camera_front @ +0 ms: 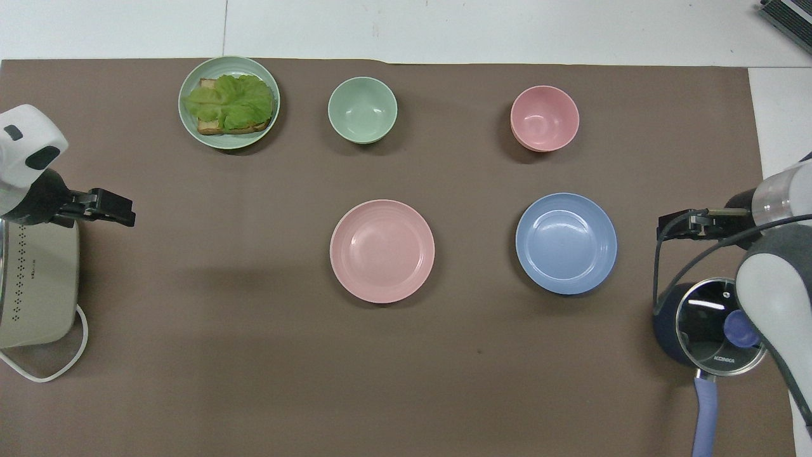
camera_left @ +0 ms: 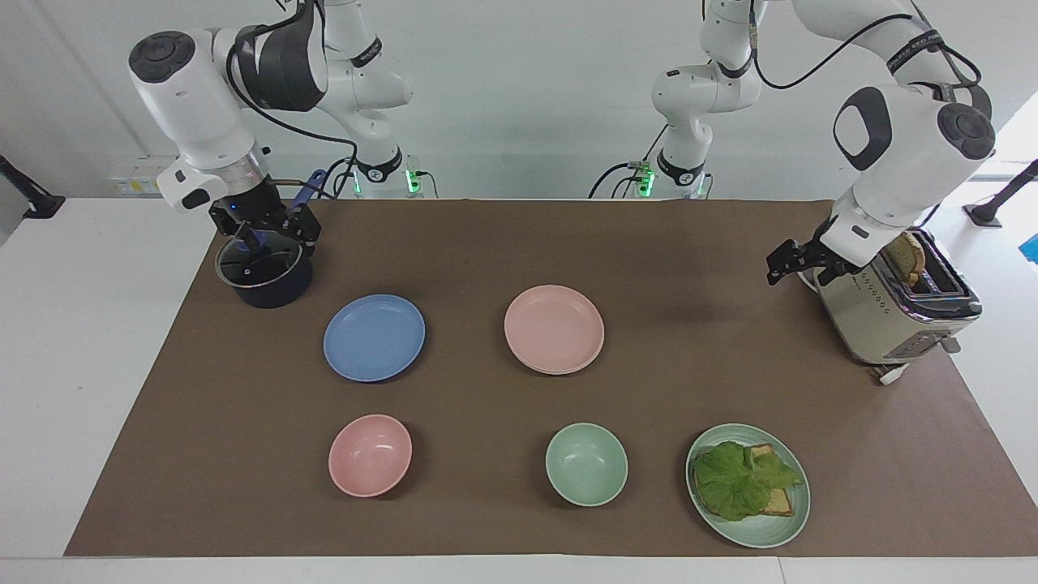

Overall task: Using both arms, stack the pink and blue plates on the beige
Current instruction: 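Reach the right gripper to the blue plate rim and grasp it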

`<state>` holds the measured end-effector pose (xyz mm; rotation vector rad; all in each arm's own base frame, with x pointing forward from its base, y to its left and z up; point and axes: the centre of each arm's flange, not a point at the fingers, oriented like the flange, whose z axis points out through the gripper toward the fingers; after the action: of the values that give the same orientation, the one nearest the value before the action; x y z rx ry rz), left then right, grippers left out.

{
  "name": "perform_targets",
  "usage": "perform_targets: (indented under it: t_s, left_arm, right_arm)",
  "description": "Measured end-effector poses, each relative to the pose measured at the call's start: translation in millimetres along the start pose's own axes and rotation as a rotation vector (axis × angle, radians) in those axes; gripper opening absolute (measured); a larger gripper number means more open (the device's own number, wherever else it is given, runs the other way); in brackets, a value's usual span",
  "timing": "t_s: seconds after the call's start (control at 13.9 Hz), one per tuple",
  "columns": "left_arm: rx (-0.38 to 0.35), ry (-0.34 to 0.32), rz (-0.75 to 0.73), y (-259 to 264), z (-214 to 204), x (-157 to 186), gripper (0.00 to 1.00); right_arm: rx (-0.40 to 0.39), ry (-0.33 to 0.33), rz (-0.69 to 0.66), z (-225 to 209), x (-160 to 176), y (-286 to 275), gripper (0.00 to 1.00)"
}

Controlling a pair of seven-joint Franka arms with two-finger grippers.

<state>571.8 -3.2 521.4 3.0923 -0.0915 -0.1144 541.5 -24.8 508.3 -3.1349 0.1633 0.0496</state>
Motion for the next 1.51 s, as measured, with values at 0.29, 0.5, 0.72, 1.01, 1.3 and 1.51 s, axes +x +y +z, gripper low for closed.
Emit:
perform_targets:
  t_s: [0.29, 0.5, 0.72, 1.01, 1.3, 1.51]
  left_arm:
    - [0.020, 0.027, 0.009, 4, -51, -14, 1.00]
    - [0.024, 0.049, 0.006, 9, -95, -32, 1.00]
    - [0.025, 0.054, -0.032, 18, -115, -39, 1.00]
    - [0.025, 0.055, -0.033, 22, -116, -39, 1.00]
    - [0.025, 0.055, -0.043, 20, -116, -40, 1.00]
    - [0.024, 0.056, -0.058, 13, -116, -40, 1.00]
  right_arm:
    - [-0.003, 0.006, 0.001, 44, 20, -3, 1.00]
    - [-0.001, 0.020, 0.002, 74, 31, -5, 1.00]
    - [0.013, 0.023, -0.002, 104, 38, -8, 1.00]
    - [0.043, 0.001, -0.031, 149, 40, -10, 1.00]
    - [0.091, -0.018, -0.078, 188, 33, -3, 1.00]
    - [0.111, -0.034, -0.099, 206, 30, 1, 1.00]
